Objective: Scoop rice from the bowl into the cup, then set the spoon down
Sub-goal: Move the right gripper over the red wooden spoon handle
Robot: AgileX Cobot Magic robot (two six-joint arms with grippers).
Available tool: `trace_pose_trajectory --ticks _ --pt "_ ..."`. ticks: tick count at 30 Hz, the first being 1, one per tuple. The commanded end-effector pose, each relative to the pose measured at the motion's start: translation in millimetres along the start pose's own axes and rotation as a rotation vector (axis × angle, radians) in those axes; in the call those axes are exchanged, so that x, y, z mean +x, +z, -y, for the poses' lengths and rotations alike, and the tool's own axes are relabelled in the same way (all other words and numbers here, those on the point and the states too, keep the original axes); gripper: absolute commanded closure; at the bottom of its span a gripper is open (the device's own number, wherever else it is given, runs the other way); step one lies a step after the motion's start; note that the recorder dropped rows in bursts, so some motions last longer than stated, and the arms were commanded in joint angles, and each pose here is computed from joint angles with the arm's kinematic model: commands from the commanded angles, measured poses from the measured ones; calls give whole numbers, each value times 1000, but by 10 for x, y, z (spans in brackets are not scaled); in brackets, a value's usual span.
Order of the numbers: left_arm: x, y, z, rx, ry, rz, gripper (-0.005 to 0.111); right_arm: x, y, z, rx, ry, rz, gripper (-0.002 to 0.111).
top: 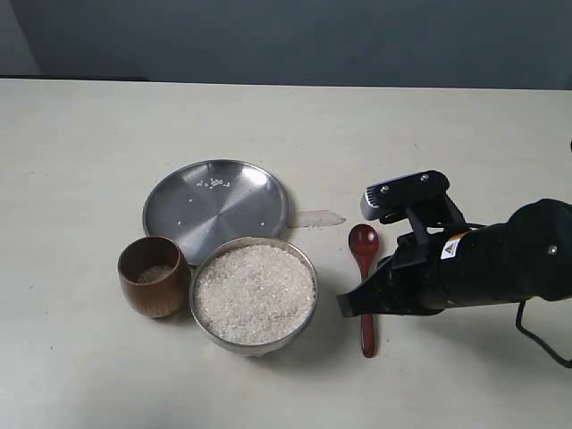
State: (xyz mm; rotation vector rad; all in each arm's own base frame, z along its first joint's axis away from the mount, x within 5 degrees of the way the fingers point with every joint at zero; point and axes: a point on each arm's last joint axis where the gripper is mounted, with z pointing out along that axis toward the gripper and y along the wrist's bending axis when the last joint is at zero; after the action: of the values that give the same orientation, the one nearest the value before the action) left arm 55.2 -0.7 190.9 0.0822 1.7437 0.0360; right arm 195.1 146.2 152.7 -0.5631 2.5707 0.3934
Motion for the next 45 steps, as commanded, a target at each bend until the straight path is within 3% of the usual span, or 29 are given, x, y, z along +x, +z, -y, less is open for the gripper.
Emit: trace_pose_trajectory --ticks 1,6,12,17,19,24,29,38,45 --pt "-174 -18 2 6 -40 208 106 -24 2 -12 1 -18 11 109" --pt "-329 -65 -5 3 -43 386 106 -10 2 -16 -4 -18 -4 109" --pt "-345 -72 -5 3 -43 406 106 -19 2 -13 -1 -34 6 109" --pt "-399 -97 -26 29 -246 472 106 -31 2 -10 3 -36 20 109" --pt "-381 -87 -28 33 -293 430 106 -32 2 -10 3 -38 20 109" --pt "-409 -66 -10 35 -239 264 106 -33 2 -9 4 -44 21 109" --pt "-544 27 -17 33 -250 194 106 -31 2 -10 3 -44 20 109" --pt "-856 396 -23 29 -230 -57 106 -26 2 -11 2 -44 14 109" --pt "-918 721 -34 18 -132 -305 106 -14 2 -14 -2 -48 0 109"
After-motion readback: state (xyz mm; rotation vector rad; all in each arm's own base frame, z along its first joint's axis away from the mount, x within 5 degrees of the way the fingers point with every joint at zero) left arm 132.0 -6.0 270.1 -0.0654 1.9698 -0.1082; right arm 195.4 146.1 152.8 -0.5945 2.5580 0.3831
